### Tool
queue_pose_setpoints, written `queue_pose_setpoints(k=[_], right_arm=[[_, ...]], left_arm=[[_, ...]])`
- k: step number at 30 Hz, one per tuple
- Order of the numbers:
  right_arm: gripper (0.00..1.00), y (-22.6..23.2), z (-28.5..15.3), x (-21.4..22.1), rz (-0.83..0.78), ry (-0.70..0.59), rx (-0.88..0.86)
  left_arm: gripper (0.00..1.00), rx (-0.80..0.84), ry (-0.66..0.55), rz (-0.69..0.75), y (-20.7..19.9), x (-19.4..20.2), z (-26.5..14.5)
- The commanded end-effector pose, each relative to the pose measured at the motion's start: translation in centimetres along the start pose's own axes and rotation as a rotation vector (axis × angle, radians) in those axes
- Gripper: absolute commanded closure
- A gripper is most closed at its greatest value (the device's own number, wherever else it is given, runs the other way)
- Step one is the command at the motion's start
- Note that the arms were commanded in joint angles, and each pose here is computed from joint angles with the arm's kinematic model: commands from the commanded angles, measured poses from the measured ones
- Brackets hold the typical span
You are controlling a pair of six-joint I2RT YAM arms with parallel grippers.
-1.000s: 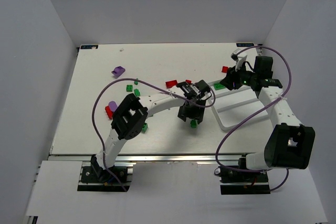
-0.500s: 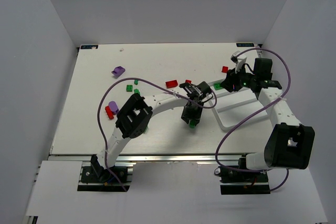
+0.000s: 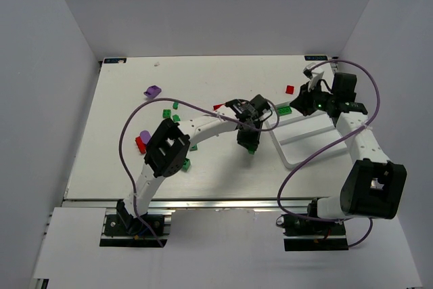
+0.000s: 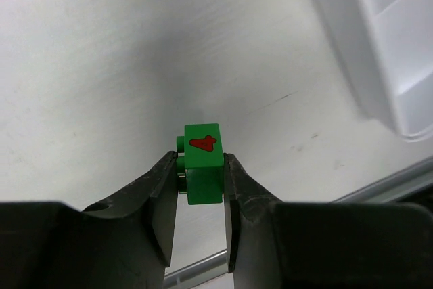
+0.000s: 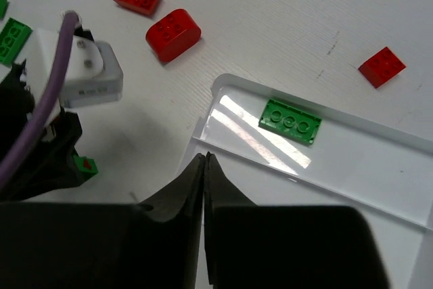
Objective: Sort the legos into containers by color
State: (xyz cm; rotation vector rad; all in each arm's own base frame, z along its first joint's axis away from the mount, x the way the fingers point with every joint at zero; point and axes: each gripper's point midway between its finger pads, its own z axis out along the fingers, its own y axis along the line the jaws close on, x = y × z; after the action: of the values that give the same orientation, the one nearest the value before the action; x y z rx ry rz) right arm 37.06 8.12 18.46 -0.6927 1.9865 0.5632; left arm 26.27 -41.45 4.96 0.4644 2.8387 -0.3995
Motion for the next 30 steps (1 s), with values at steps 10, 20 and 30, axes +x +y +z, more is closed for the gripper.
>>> queue_pose_setpoints(k=[10,20,30], right_arm=[[1.00,-1.0,-1.9,-4.2,-0.037,-0.100,0.036],[1.00,-1.4,-1.8,-3.5,-0.023,-0.090,0.038],[1.00,-2.0,-1.5,-2.8,-0.009,-0.077,0.041]], left_arm=[[0.95,0.437,-0.441,0.096,-5.0,-17.4,-7.4],[0.86,0.582,-0.568,0.070,-7.7,-20.8,-6.0],[0.70,0.532,-0.570,0.026,-6.7,-21.1,-2.9]])
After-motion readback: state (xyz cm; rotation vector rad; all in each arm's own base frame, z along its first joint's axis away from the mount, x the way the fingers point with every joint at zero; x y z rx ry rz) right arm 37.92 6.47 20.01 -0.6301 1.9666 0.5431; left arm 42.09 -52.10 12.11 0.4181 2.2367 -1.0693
